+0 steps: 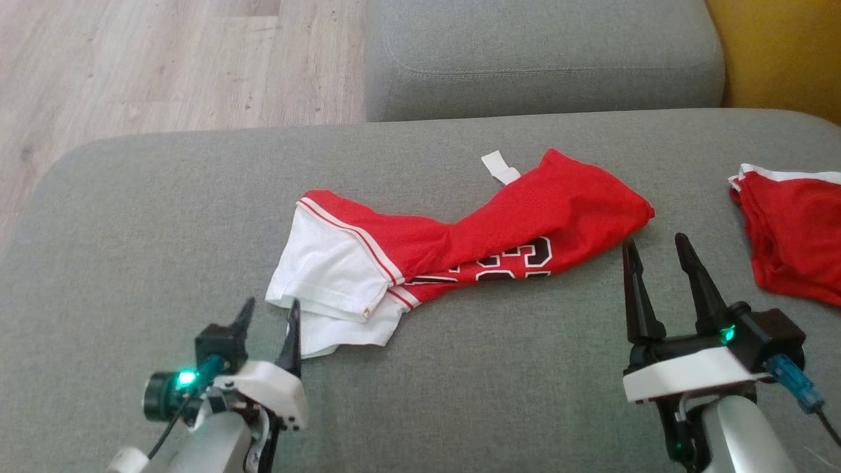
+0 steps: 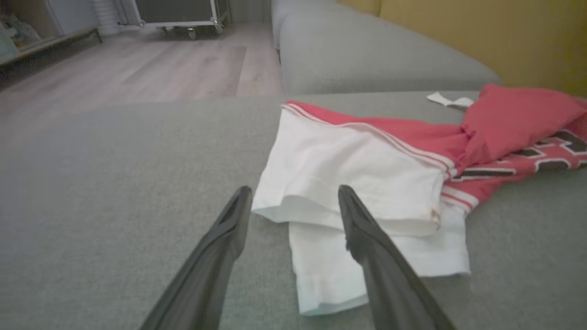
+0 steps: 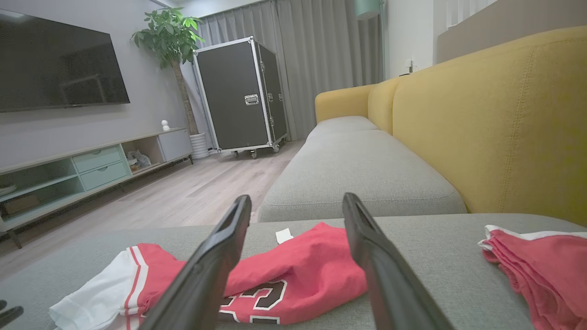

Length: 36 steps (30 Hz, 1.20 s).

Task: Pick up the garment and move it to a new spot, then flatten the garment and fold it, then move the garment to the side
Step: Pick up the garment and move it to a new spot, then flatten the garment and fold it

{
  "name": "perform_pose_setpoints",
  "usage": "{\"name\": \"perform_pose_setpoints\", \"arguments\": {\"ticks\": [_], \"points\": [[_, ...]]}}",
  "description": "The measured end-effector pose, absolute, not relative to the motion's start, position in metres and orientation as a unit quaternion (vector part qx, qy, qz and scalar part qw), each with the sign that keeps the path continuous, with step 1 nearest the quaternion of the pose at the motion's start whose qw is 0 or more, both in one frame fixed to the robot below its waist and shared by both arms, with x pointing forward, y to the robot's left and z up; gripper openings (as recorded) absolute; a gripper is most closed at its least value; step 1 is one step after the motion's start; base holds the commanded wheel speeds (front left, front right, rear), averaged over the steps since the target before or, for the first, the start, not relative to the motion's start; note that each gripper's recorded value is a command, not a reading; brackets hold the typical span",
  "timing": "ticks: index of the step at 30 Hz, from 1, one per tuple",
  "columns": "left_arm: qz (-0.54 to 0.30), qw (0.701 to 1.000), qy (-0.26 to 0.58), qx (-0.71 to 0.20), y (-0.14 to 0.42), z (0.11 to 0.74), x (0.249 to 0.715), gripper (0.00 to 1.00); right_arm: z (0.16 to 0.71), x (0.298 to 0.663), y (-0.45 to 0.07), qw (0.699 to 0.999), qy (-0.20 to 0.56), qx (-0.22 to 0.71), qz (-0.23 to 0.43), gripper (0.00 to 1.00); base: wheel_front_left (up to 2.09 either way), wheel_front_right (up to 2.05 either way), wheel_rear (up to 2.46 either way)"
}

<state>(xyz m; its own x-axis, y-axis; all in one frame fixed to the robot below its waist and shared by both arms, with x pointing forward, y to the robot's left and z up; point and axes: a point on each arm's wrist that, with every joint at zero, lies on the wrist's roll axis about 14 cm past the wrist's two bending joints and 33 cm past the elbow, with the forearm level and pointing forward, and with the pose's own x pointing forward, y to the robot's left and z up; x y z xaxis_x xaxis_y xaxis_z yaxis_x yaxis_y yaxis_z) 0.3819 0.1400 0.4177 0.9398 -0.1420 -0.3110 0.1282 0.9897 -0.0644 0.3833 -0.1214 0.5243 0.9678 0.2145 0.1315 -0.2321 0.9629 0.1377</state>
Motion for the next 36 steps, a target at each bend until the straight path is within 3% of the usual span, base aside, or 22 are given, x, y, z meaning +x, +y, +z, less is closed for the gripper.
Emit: {"name": "perform_pose_setpoints", "arguments": {"ticks": [6, 14, 27, 36], "points": [[-0.028, 0.997, 0.075, -0.021, 0.158, 0.461, 0.399, 1.00, 0.524, 0.384, -0.121, 0.989, -0.058, 0.076, 0.113, 1.00, 0.00, 0.00, 0.00], [-0.045, 0.999, -0.016, -0.021, 0.143, 0.509, 0.394, 1.00, 0.525, 0.383, -0.122, 0.989, -0.060, 0.075, 0.112, 1.00, 0.00, 0.00, 0.00], [-0.033, 0.998, -0.010, -0.045, 0.144, 0.496, 0.366, 1.00, 0.521, 0.388, -0.111, 0.988, -0.052, 0.066, 0.129, 1.00, 0.00, 0.00, 0.00], [-0.015, 0.999, -0.015, -0.049, 0.157, 0.498, 0.369, 1.00, 0.526, 0.404, -0.039, 0.969, -0.063, 0.010, 0.239, 1.00, 0.00, 0.00, 0.00]]}}
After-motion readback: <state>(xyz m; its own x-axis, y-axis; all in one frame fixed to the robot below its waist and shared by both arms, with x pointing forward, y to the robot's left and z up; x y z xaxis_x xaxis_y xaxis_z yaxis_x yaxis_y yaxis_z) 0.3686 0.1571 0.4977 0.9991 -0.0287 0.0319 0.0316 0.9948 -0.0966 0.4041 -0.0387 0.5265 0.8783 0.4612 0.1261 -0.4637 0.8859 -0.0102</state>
